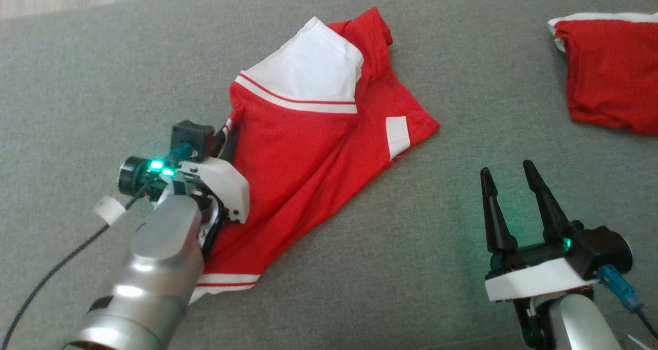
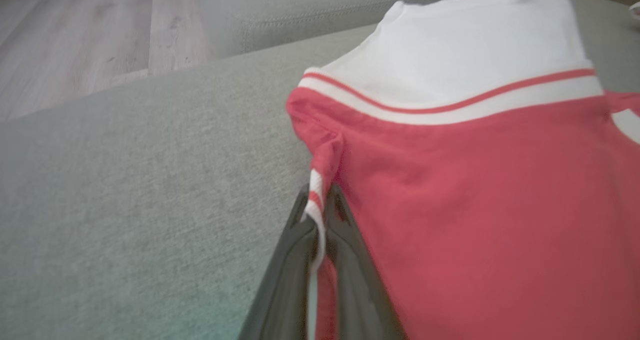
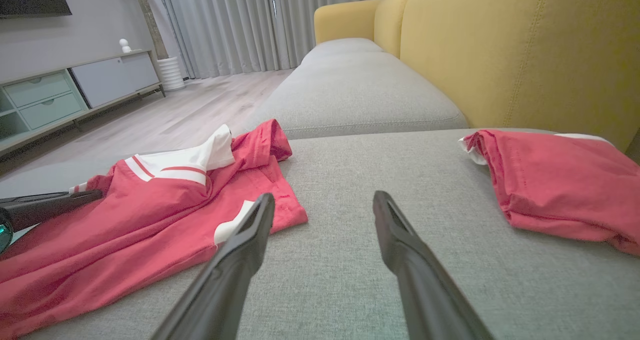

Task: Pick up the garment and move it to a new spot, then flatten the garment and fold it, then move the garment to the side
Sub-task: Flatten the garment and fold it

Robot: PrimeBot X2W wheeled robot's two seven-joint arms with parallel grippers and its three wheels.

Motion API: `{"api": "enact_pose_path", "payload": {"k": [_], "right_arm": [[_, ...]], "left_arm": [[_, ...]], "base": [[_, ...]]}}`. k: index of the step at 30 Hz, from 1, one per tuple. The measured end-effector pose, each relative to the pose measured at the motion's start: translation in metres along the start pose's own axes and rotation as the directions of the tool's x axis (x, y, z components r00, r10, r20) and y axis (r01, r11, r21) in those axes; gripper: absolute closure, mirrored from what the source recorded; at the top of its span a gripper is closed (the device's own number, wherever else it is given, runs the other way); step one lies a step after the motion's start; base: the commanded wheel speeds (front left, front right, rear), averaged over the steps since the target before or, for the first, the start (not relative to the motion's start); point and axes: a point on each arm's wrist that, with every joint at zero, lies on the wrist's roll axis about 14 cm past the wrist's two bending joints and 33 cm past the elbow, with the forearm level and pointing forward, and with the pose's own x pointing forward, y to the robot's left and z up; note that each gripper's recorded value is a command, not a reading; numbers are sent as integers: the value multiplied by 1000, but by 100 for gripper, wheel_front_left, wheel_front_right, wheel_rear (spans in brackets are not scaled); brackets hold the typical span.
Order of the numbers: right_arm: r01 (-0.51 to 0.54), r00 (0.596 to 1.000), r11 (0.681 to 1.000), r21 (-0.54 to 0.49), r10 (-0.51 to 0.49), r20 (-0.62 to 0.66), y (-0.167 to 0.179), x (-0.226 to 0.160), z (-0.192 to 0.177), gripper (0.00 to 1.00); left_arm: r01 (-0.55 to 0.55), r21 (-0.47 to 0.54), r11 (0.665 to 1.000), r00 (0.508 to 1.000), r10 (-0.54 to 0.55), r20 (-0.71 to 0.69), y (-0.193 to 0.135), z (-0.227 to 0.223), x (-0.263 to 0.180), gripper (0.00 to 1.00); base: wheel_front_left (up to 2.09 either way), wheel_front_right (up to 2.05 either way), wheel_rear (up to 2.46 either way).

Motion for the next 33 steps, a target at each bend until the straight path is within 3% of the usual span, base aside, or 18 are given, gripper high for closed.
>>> {"api": "enact_pose_path", "payload": {"k": [5, 10, 15, 16, 18, 21, 24, 26, 28, 30, 33], "right_arm": [[6, 999, 1000, -4, -6, 35, -1, -6, 12, 0], [16, 997, 1000, 1, -16, 77, -2, -18, 26, 0], [55, 991, 998, 30, -58, 118, -11, -34, 39, 0], [76, 988, 996, 41, -81, 130, -16, -43, 42, 0], [98, 986, 994, 51, -104, 131, -20, -53, 41, 0], [128, 982, 989, 76, -137, 132, -27, -67, 39, 0], [136, 979, 988, 77, -146, 143, -29, -70, 42, 0], [129, 979, 989, 76, -139, 152, -28, -68, 45, 0], [111, 980, 991, 73, -122, 157, -24, -64, 47, 0], [102, 980, 992, 73, -113, 164, -22, -61, 49, 0], [97, 983, 993, 73, -107, 147, -20, -62, 43, 0]], "left_arm": [[58, 76, 995, 989, -67, 133, -22, 35, -5, 100], [118, 240, 964, 920, -197, 338, -58, 131, -13, 100], [169, 438, 883, 773, -394, 497, -129, 234, -40, 100], [189, 491, 850, 704, -466, 536, -158, 269, -58, 100], [213, 521, 827, 631, -523, 573, -184, 301, -81, 100], [217, 555, 803, 523, -576, 628, -209, 346, -119, 100], [175, 559, 810, 469, -568, 676, -201, 377, -144, 100], [172, 515, 840, 483, -528, 699, -180, 378, -144, 100], [184, 443, 877, 547, -466, 695, -150, 357, -128, 100], [193, 335, 922, 649, -376, 662, -113, 309, -104, 100], [196, 95, 976, 808, -216, 548, -61, 202, -78, 100]], "base": [[0, 0, 0], [0, 0, 0], [0, 0, 0], [0, 0, 0], [0, 0, 0], [0, 0, 0], [0, 0, 0], [0, 0, 0], [0, 0, 0], [0, 0, 0], [0, 0, 0]]}}
